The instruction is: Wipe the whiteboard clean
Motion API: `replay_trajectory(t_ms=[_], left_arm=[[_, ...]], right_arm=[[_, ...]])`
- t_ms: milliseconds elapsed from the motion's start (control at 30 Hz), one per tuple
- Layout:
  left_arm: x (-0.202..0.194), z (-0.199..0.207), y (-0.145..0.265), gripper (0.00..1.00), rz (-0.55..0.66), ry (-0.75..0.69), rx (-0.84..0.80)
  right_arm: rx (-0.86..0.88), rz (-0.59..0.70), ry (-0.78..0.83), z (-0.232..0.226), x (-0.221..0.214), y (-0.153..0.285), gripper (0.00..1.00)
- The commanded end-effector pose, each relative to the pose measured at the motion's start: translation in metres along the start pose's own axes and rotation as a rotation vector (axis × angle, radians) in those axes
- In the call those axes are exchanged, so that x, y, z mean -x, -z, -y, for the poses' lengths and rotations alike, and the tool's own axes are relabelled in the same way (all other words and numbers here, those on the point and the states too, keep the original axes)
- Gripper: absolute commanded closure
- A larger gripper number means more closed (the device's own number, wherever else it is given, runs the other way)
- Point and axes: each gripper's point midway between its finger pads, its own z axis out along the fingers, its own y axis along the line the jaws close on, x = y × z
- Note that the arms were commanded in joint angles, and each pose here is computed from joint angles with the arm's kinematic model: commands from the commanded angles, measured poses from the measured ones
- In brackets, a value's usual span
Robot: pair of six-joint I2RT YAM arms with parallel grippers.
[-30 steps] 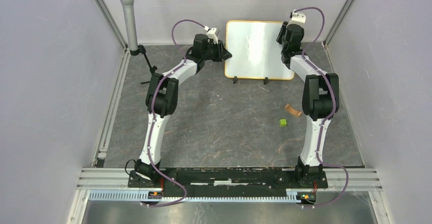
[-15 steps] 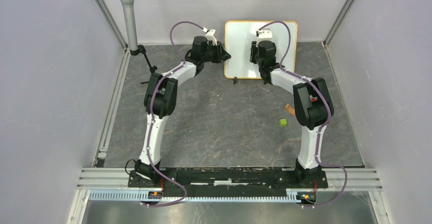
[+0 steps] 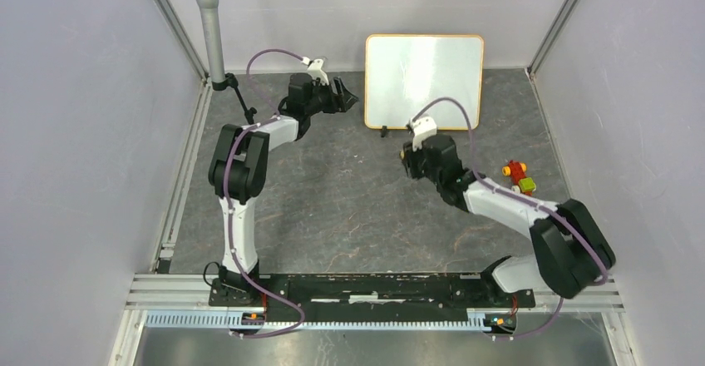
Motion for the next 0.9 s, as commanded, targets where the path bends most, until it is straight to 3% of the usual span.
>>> replay_trajectory(t_ms=[0, 167, 367, 400, 500, 667, 867], left_arm=[[0.063, 0.072, 0.03, 0.24, 0.172, -0.091, -0.126], [0.057, 0.117, 0.07, 0.23, 0.138, -0.11, -0.21], [0.022, 0.145, 0.14, 0.21, 0.071, 0.068, -0.215], [0.021, 0.154, 0.153, 0.14, 0.076, 0.075, -0.234], [0.012, 0.164, 0.19, 0.1, 0.065, 0.12, -0.226], [0.009, 0.178, 0.251, 0.06, 0.067, 0.115, -0.196], [0.021, 0.187, 0.316, 0.02, 0.113, 0.031, -0.116]], right_arm=[[0.21, -0.104, 0.035, -0.054, -0.051, 0.039, 0.61], [0.313, -0.177, 0.071, -0.082, -0.095, 0.08, 0.57], [0.367, -0.196, 0.069, -0.095, -0.118, 0.1, 0.49], [0.367, -0.196, 0.072, -0.095, -0.12, 0.1, 0.47], [0.362, -0.203, 0.09, -0.091, -0.125, 0.102, 0.4], [0.335, -0.14, 0.107, -0.084, -0.101, 0.112, 0.29], [0.208, -0.045, 0.149, -0.056, -0.05, 0.132, 0.06]])
